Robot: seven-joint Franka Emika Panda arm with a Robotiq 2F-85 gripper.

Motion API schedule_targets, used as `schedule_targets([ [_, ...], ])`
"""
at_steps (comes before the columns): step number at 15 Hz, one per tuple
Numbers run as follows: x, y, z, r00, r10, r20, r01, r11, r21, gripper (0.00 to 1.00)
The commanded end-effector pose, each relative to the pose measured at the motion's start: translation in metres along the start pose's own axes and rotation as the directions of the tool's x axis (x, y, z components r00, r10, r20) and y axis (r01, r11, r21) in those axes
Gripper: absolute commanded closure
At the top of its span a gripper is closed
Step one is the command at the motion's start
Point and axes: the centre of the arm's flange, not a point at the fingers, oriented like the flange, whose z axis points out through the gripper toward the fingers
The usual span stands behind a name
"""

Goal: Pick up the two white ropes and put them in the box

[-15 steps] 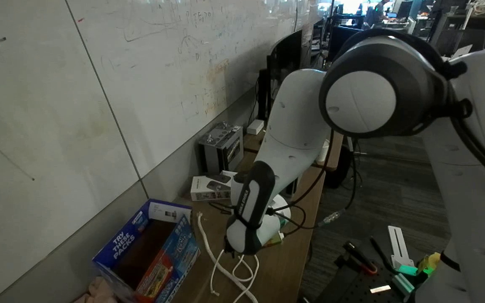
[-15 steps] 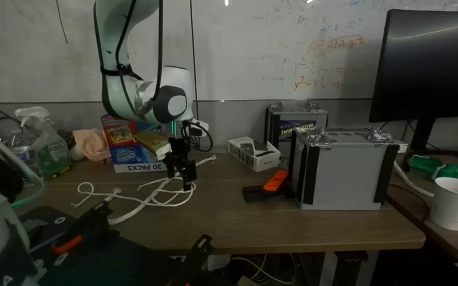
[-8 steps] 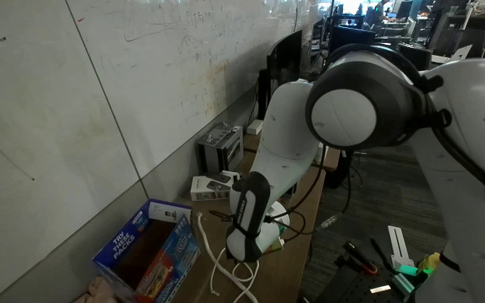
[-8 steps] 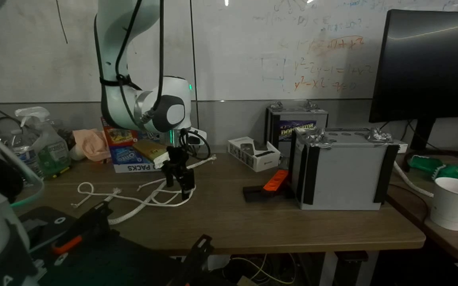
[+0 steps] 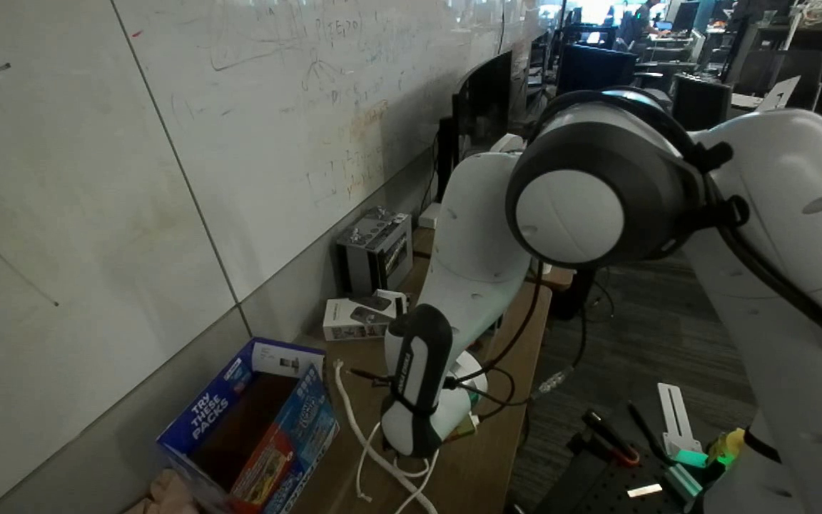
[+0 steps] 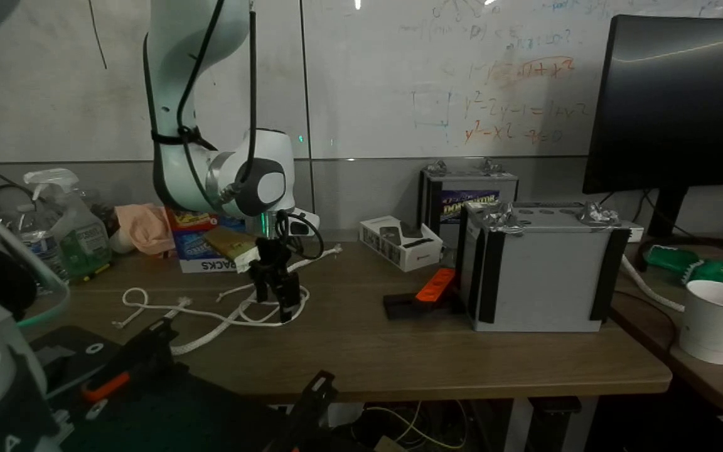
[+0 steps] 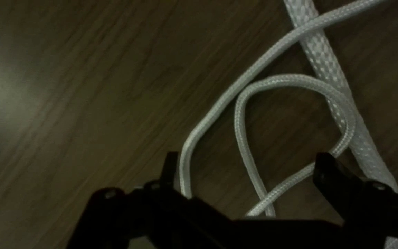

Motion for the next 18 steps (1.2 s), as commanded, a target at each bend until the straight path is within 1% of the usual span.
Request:
schedule_targets([
  [1, 0.004, -0.006, 0.002, 0.999, 0.027, -0.022, -0.027, 1.000, 0.009, 0.00],
  [18, 0.016, -0.003, 0.000, 0.997, 0.064, -0.040, -0.063, 0.998, 0.004, 0.00],
])
